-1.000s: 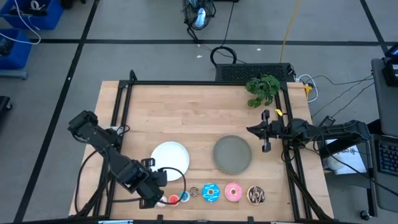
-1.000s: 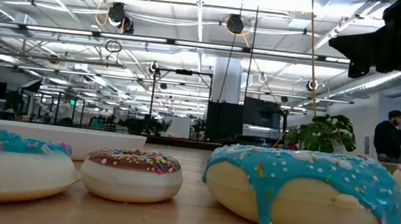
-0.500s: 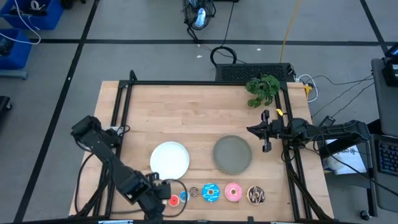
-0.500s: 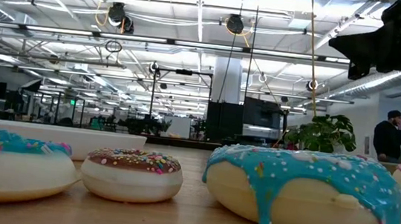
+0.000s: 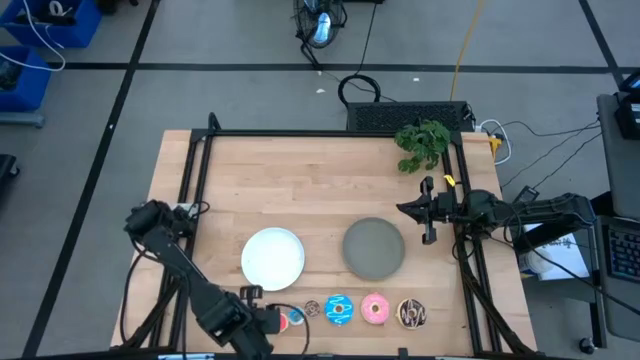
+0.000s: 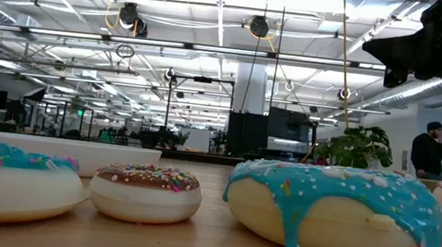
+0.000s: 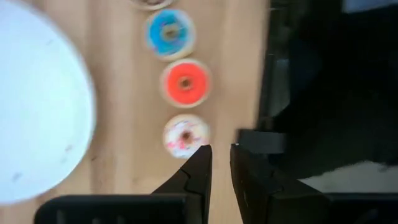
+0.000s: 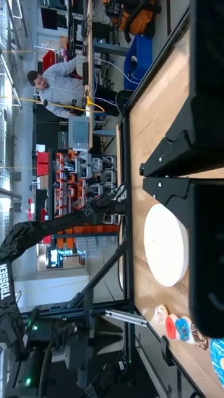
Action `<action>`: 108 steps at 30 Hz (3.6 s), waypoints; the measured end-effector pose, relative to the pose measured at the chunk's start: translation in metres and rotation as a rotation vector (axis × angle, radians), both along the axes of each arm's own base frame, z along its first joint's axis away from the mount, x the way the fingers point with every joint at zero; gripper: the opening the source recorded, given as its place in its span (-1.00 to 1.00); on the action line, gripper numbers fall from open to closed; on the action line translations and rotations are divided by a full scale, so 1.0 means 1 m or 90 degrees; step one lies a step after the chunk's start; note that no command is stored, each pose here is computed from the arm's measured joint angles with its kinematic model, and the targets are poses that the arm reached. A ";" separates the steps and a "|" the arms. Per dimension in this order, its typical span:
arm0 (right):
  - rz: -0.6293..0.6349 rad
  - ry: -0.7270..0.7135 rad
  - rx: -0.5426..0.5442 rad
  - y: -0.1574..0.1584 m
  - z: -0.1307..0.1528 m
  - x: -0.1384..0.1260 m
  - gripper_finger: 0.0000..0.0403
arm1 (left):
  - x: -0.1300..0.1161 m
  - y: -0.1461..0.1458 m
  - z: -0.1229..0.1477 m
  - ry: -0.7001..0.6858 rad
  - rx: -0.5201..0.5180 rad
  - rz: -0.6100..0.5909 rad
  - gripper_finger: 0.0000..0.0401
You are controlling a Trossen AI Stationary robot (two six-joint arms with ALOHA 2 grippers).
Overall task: Pick & Place donuts
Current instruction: Put the small white donut on the white plate
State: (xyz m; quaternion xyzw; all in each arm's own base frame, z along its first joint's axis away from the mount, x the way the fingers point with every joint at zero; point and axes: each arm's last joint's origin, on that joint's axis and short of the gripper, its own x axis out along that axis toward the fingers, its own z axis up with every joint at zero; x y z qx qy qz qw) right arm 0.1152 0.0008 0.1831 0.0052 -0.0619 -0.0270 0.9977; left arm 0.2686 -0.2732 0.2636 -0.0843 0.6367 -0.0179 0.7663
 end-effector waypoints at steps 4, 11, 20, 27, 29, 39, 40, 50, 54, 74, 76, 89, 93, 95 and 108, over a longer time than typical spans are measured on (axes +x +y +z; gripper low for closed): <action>0.001 0.006 0.007 0.000 -0.001 0.000 -1.00 | -0.004 0.004 -0.001 0.029 0.019 0.076 -0.68; 0.005 0.009 0.018 0.000 -0.001 0.000 -1.00 | -0.004 0.001 -0.001 -0.011 0.032 0.096 -0.40; 0.004 0.006 0.009 0.000 -0.001 0.000 -1.00 | -0.010 -0.005 -0.016 -0.034 0.047 0.069 0.33; 0.004 0.007 0.009 0.000 -0.001 0.000 -1.00 | -0.011 -0.008 -0.029 -0.030 0.031 0.049 0.60; 0.004 0.007 0.006 0.000 -0.001 0.000 -1.00 | -0.011 -0.008 -0.030 -0.030 0.032 0.039 0.62; 0.004 0.007 0.006 0.000 -0.001 0.000 -1.00 | -0.009 -0.009 -0.046 -0.059 0.023 0.013 0.63; 0.004 0.007 0.006 0.000 -0.001 0.000 -1.00 | -0.010 -0.008 -0.049 -0.054 0.022 0.010 0.63; 0.004 0.007 0.007 0.000 -0.001 0.000 -1.00 | -0.011 -0.001 -0.063 -0.034 0.031 0.025 0.63; 0.004 0.007 0.007 0.000 -0.001 0.000 -1.00 | -0.013 -0.001 -0.067 -0.033 0.039 0.010 0.63; 0.002 0.007 0.007 0.000 -0.001 0.000 -1.00 | -0.020 0.005 -0.098 -0.022 0.019 0.045 0.63; 0.002 0.007 0.007 0.000 -0.001 0.000 -1.00 | -0.020 0.005 -0.100 -0.024 0.013 0.043 0.63; 0.002 0.027 0.011 0.000 -0.004 0.000 -1.00 | -0.024 0.009 -0.113 -0.031 0.017 0.018 0.62; 0.002 0.027 0.011 0.000 -0.004 0.000 -1.00 | -0.023 0.008 -0.116 -0.045 0.023 0.005 0.62; 0.002 0.027 0.011 0.000 -0.004 0.000 -1.00 | -0.021 0.007 -0.122 -0.041 0.026 -0.005 0.62; 0.001 0.026 0.007 0.000 -0.004 0.000 -1.00 | -0.021 0.004 -0.134 -0.011 0.025 -0.013 0.57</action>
